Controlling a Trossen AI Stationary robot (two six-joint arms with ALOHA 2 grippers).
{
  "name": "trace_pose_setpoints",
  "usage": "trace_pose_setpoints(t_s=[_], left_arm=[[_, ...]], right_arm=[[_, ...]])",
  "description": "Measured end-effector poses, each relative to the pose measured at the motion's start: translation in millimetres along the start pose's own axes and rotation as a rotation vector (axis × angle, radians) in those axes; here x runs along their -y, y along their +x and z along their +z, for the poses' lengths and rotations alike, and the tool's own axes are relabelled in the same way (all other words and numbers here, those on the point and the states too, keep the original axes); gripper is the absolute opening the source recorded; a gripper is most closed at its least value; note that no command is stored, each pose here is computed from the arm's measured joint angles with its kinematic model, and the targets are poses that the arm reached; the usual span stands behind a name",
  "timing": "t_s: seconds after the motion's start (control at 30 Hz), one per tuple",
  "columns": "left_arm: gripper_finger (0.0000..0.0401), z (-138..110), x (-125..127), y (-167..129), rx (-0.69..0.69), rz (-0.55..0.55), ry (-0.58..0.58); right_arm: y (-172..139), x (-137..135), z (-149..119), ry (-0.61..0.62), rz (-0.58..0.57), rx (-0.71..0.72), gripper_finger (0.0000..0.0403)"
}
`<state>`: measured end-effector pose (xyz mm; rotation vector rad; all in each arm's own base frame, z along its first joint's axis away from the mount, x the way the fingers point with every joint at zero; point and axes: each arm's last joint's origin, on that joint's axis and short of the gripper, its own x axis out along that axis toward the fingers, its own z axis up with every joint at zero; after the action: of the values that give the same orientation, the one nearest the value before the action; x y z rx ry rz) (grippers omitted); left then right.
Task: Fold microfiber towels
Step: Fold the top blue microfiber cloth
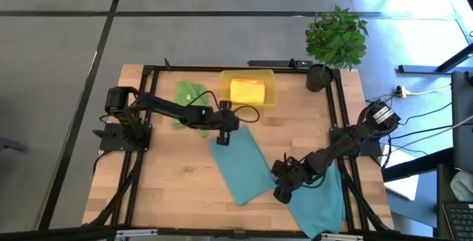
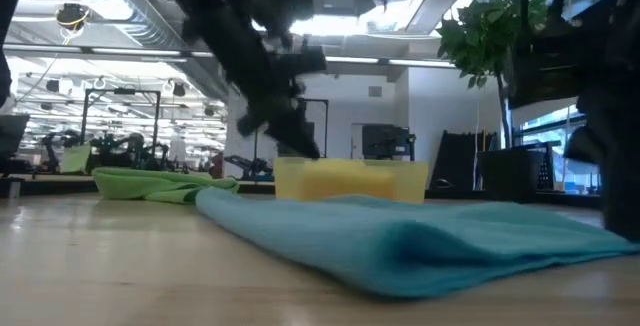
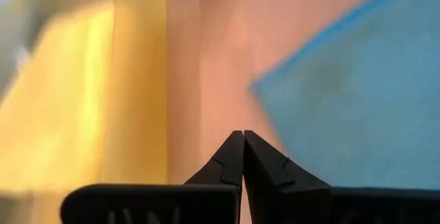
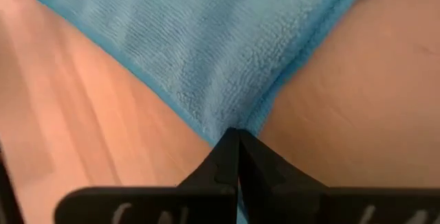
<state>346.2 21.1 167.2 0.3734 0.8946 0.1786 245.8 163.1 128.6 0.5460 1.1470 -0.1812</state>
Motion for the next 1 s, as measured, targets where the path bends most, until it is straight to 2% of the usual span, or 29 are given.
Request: trace_pose_setpoints(t_s=[0.07,0.17,0.37,0.47,0.57,0.77,1.0], left_arm=[[0.0002,10,10,-12,0.030,-0.022,0.004],[0.0002,20,34,-25,0.078,-0.068,0.050],[0.0002,22,96,-48,0.104,-0.192,0.117],[0.0001,20,121,-60,0.117,-0.235,0.112],[0.0002,13,139,-70,0.081,-0.235,0.113],[0.0001,-5,147,-72,-0.026,-0.192,0.043],[0.0001,-28,135,-55,-0.081,-0.143,-0.091]], right_arm=[[-9,3,-2,-0.010,-0.085,-0.039,0.0007],[-29,2,1,-0.045,-0.164,0.033,0.0007],[-56,5,17,-0.109,-0.192,0.223,0.0007],[-57,11,30,-0.135,-0.217,0.275,0.0007],[-50,18,51,-0.151,-0.218,0.299,0.0007],[-30,38,93,-0.216,-0.165,0.303,0.0007],[-17,69,134,-0.246,-0.131,0.358,0.0007]])
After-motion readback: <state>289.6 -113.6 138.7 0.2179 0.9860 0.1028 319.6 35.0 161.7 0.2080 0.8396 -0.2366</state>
